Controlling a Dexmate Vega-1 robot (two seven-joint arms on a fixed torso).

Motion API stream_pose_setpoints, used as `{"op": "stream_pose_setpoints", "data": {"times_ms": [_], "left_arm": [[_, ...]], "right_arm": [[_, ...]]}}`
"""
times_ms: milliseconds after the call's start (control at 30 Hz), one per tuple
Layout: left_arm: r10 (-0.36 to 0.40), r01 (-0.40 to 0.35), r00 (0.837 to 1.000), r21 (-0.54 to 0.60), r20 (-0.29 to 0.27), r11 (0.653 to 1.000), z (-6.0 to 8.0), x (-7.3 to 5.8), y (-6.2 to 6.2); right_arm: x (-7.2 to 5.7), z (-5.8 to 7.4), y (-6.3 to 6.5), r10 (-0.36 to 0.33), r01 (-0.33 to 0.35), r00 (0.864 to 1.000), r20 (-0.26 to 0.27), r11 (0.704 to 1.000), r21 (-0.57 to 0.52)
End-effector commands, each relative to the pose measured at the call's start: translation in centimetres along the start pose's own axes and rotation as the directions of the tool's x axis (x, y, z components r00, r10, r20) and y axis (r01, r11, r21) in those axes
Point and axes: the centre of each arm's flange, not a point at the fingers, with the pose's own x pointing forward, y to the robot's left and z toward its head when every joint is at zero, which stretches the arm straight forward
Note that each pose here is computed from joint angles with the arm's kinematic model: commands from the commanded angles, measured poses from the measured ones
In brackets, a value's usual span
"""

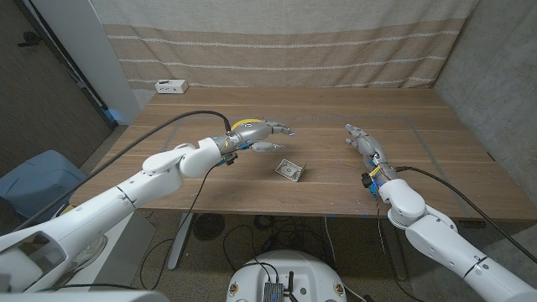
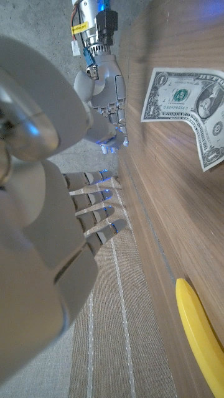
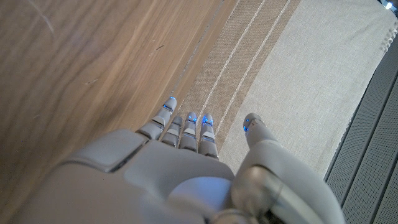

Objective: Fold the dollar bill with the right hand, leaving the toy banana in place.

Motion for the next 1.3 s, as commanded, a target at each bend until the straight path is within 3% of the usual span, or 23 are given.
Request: {"op": "stream_pose_setpoints", "data": {"times_ms": [33, 767, 1300], "left_arm": [[-0.037, 0.036, 0.999, 0.028, 0.023, 0.999, 0.9, -0.9, -1.1], [-0.049, 0.047, 0.998, 0.073, 0.025, 0.996, 1.8, -1.8, -2.0], [-0.137, 0.135, 0.99, 0.068, 0.029, 0.988, 1.5, -0.7, -2.3]], "right_arm": [[-1.4, 0.2, 0.5, -0.015, 0.015, 1.0, 0.001, 1.0, -0.019], [-2.7, -0.1, 1.0, -0.016, 0.015, 1.0, -0.008, 1.0, -0.021], [-3.0, -0.4, 1.3, -0.007, 0.007, 1.0, -0.023, 1.0, 0.0]]}}
